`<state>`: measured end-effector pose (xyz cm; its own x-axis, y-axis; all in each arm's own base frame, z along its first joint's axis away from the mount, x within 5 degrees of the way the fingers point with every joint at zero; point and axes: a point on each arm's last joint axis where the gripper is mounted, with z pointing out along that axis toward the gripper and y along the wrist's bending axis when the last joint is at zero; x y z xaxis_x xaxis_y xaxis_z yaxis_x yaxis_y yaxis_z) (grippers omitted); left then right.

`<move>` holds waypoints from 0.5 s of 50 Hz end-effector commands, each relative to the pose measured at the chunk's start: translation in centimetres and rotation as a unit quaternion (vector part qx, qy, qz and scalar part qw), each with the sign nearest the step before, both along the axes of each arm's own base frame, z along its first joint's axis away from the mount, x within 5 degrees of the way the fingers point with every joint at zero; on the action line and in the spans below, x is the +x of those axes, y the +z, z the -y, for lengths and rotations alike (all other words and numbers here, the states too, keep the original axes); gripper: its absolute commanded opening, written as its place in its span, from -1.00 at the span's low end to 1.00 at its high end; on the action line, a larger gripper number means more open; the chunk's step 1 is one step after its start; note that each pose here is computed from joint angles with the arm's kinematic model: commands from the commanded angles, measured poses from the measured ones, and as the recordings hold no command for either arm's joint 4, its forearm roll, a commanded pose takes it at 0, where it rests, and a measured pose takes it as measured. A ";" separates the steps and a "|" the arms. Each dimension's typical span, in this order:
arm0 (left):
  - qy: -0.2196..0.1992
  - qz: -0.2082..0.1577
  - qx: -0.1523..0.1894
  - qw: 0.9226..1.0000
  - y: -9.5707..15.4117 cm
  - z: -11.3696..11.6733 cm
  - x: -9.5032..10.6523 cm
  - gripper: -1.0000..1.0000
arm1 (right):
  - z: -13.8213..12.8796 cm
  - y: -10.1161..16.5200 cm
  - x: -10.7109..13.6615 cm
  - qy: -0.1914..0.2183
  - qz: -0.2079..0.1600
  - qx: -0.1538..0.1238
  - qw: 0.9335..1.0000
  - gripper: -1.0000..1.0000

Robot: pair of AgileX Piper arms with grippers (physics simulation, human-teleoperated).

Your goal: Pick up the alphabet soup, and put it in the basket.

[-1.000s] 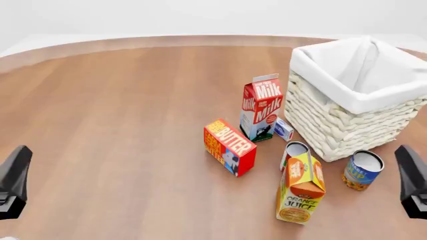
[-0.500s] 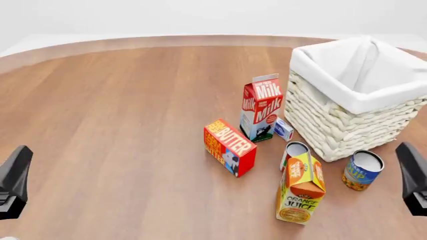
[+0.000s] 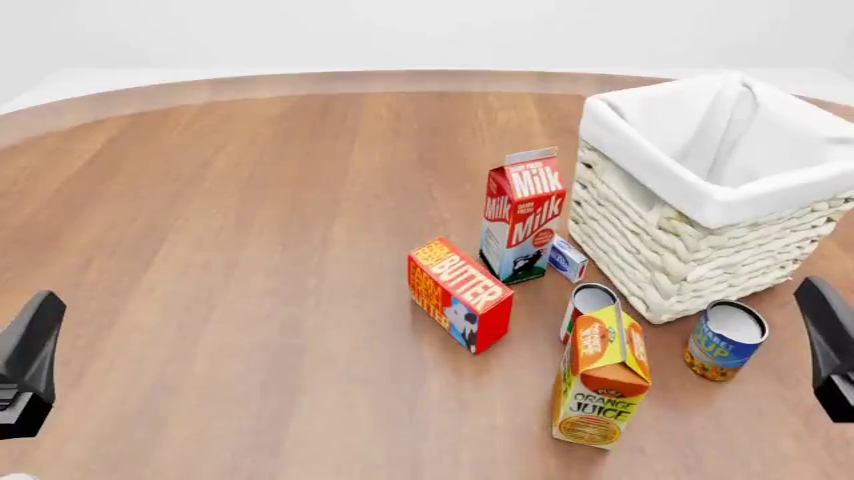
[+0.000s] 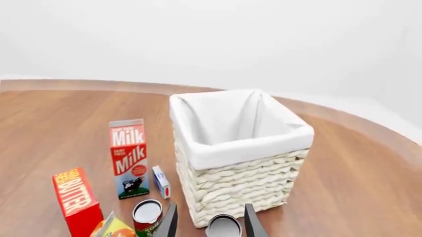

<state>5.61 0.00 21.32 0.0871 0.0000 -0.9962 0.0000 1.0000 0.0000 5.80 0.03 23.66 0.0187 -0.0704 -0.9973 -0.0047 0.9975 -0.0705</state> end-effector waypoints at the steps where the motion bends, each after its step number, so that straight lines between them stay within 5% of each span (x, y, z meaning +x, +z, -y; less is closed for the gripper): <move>1: 0.000 0.000 0.000 1.000 0.0 0.0 0.0 1.00 | 0.1 0.2 0.2 -0.006 -0.018 -0.010 1.000 1.00; 25: 0.000 0.000 0.000 1.000 0.0 0.0 0.0 1.00 | 0.0 0.3 0.7 -0.002 -0.053 -0.018 0.998 1.00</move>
